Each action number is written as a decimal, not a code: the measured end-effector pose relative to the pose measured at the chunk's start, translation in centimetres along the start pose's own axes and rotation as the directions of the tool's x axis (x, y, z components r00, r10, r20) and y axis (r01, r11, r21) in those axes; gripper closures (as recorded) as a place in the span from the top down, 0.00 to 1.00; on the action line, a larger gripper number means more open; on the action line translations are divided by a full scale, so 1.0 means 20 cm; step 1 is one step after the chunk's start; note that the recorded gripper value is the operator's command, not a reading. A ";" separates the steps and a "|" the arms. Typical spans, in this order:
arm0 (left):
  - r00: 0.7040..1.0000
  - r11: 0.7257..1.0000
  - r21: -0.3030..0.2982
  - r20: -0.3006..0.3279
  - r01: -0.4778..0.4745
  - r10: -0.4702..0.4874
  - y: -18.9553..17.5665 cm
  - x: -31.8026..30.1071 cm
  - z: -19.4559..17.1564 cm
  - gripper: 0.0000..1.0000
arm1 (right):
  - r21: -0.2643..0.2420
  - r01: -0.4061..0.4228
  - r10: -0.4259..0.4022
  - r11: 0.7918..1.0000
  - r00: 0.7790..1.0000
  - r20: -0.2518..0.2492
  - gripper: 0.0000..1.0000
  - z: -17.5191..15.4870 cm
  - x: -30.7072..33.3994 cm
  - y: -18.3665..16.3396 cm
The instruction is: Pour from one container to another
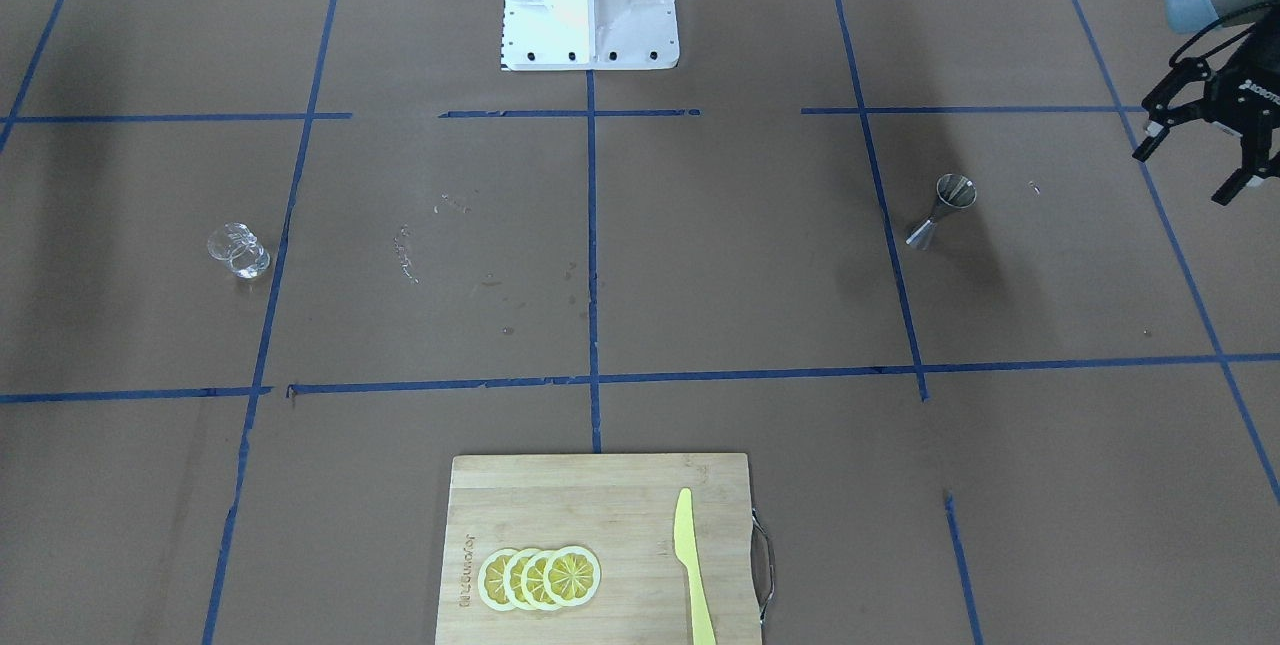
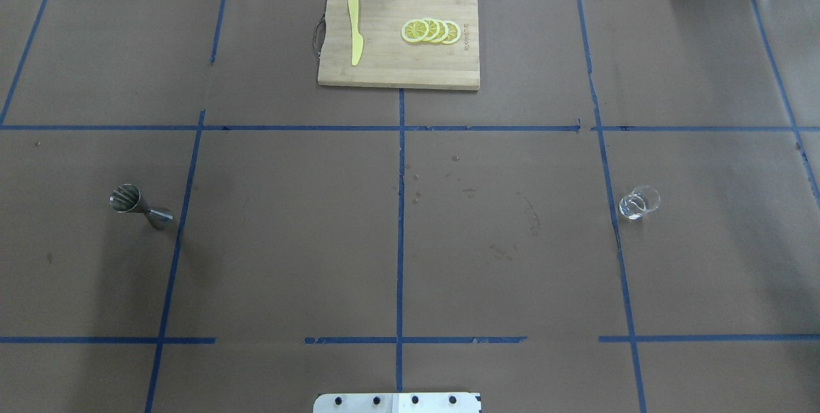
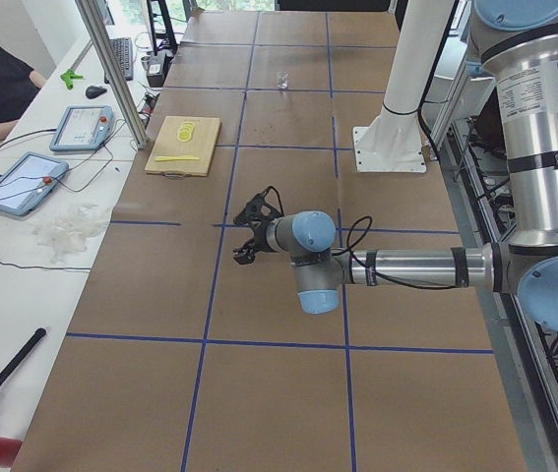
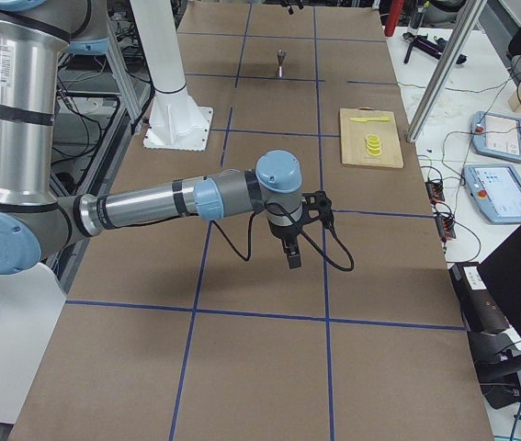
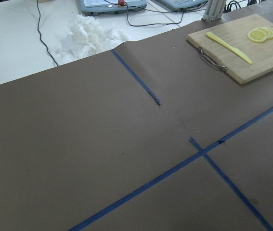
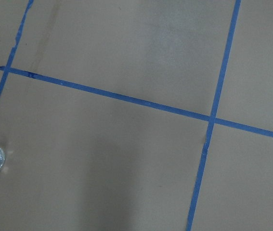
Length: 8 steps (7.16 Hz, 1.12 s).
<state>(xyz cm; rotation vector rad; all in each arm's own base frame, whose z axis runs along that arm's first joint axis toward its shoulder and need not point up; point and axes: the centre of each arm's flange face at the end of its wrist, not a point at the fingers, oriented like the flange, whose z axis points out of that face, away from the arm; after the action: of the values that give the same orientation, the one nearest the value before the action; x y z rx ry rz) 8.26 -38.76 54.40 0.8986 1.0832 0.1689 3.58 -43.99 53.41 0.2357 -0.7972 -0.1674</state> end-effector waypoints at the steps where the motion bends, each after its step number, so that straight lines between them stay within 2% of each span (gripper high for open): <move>1: 0.999 0.998 0.046 -0.031 0.037 -0.036 0.05 0.10 0.02 1.00 | 0.001 0.000 0.000 1.000 1.000 0.000 1.00 0.00 0.00 0.00; 3: 0.993 0.983 0.141 -0.043 0.119 -0.114 0.14 0.29 0.17 1.00 | 0.000 -0.001 0.001 1.000 1.000 0.000 1.00 0.00 0.00 0.01; 4: 0.990 0.971 0.194 -0.029 0.143 -0.140 0.18 0.38 0.24 1.00 | 0.001 -0.001 0.001 1.000 1.000 0.000 1.00 0.00 0.00 0.01; 6: 0.984 0.936 0.318 0.047 0.151 -0.174 0.29 0.53 0.37 1.00 | 0.001 -0.001 0.001 1.000 1.000 0.000 1.00 0.00 0.00 0.01; 8: 0.972 0.900 0.414 0.122 0.134 -0.201 0.42 0.68 0.44 1.00 | 0.000 -0.001 0.001 1.000 1.000 0.000 1.00 0.00 0.00 0.01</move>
<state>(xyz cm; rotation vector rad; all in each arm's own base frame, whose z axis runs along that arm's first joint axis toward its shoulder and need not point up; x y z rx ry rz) 24.74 -31.00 52.27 1.1595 1.0546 -0.2803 3.65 -43.69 53.40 0.2357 -0.7970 -0.1662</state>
